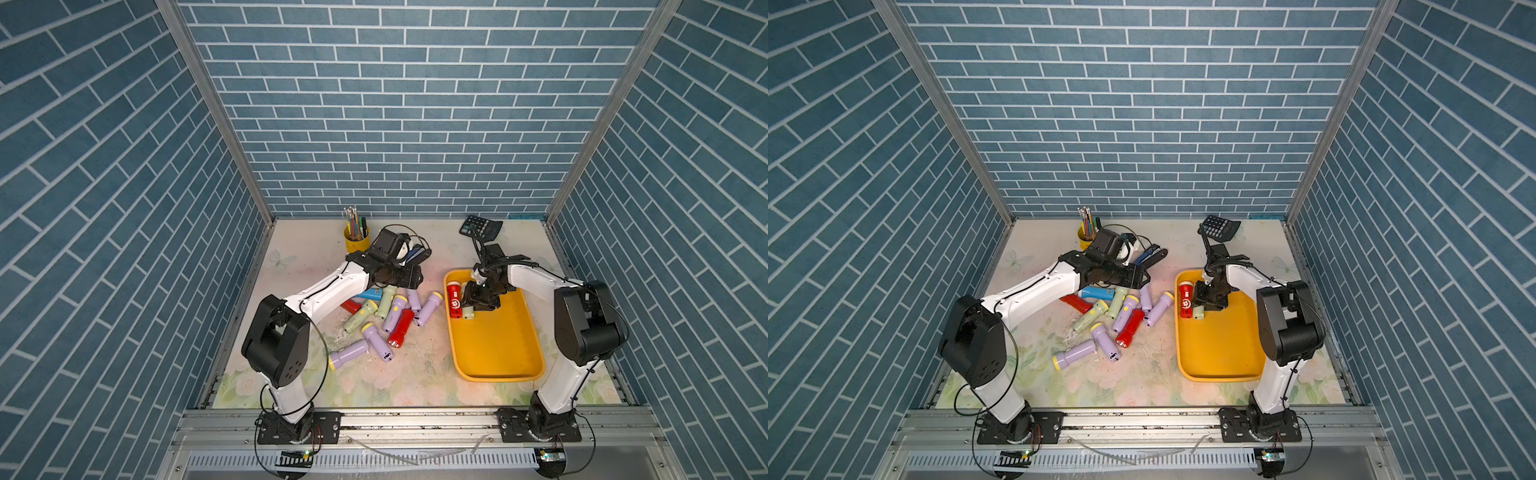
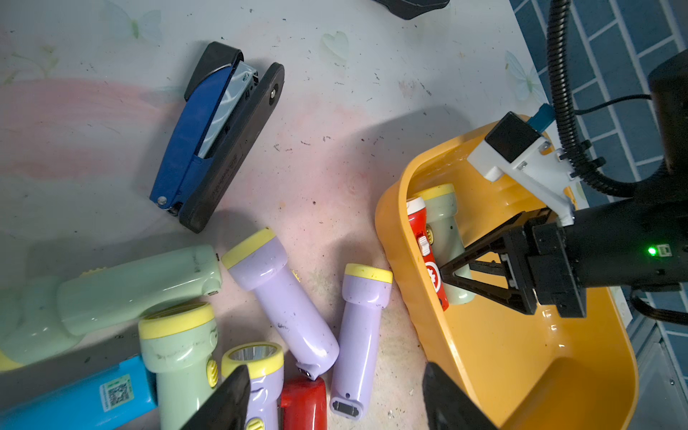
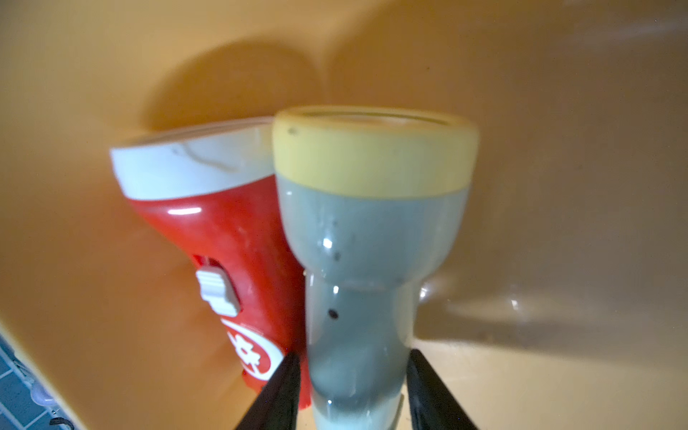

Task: Put the flashlights into the storage boxes
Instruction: Place the flashlight at the storage box.

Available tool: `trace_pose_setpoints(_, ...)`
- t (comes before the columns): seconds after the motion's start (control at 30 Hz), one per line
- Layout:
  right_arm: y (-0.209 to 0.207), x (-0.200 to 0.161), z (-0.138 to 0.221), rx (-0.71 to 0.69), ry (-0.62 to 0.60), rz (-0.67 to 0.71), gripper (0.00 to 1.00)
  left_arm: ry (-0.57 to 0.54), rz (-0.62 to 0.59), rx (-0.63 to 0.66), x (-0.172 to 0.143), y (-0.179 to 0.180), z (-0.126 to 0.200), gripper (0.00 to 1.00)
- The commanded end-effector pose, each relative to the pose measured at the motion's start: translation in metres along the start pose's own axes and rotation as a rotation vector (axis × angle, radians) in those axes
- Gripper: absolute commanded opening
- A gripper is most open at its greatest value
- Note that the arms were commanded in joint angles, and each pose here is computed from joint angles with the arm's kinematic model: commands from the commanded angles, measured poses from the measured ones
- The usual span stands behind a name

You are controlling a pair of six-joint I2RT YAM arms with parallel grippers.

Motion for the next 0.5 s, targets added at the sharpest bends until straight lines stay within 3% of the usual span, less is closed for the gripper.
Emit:
trace_pose_setpoints(0.0,0.002,0.004,0.002,0.013,-0.001,-0.023,0.49,-0.001,-0.002,-0.004,-0.001,-0.002,0.004,0.74)
trace_pose_setpoints(0.47,0.003,0.001,0.020,0.000,-0.034,-0.015,0.54,-0.012,-0.002,0.000,-0.006,-0.002,0.011,0.74)
Point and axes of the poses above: each gripper's point midway between its finger pads, its own z axis back along the fingers, its own y axis along the line the jaws close on, x = y × z, the point moved 6 cm from there along z, back along the fingers, and after that the axes turned 9 degrees about -z, right-handed, at the moved point
